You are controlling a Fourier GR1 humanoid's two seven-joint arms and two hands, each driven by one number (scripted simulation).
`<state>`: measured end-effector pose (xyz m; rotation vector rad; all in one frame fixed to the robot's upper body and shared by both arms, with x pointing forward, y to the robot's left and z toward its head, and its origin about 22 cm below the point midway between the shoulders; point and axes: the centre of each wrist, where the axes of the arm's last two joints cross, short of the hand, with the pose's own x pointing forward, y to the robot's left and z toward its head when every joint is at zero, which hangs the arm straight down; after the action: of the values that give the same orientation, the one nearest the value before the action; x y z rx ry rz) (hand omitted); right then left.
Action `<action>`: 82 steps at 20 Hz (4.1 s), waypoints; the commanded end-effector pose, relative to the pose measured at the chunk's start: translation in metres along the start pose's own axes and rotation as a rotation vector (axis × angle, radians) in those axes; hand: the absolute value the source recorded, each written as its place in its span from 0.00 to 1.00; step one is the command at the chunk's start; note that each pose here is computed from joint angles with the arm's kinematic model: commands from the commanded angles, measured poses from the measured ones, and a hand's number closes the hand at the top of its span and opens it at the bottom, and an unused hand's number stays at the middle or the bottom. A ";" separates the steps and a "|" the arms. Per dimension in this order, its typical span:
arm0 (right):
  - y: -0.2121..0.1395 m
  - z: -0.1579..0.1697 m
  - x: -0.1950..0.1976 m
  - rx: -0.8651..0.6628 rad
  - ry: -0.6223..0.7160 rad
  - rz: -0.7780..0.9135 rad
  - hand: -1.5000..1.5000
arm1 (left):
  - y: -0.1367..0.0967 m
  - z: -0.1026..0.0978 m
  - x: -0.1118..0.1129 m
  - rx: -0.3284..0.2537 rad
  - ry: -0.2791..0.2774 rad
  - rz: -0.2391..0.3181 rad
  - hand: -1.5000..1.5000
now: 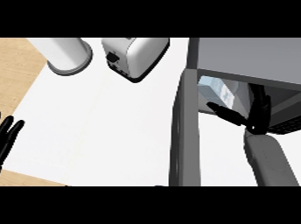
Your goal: Pick up the milk, place it into the microwave and close the microwave
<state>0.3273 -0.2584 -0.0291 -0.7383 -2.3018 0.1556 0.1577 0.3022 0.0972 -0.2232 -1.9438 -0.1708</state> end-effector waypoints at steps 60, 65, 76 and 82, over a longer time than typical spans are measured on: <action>0.002 0.054 0.011 0.307 0.474 -0.458 0.00 | -0.096 -0.077 -0.092 -0.418 0.197 -0.121 1.00; -0.024 0.078 0.027 0.307 0.454 -0.478 0.00 | -0.143 -0.069 -0.136 -0.579 0.275 -0.113 1.00; -0.116 0.089 0.066 0.252 0.425 -0.438 0.00 | -0.216 -0.060 -0.165 -0.759 0.287 -0.071 1.00; -0.136 0.067 0.093 0.270 0.388 -0.515 0.00 | -0.263 -0.062 -0.161 -0.710 0.289 -0.158 1.00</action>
<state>0.1754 -0.3068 -0.0003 -0.0700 -1.9594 0.0574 0.2246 0.0484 -0.0319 -0.5168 -1.5409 -0.9294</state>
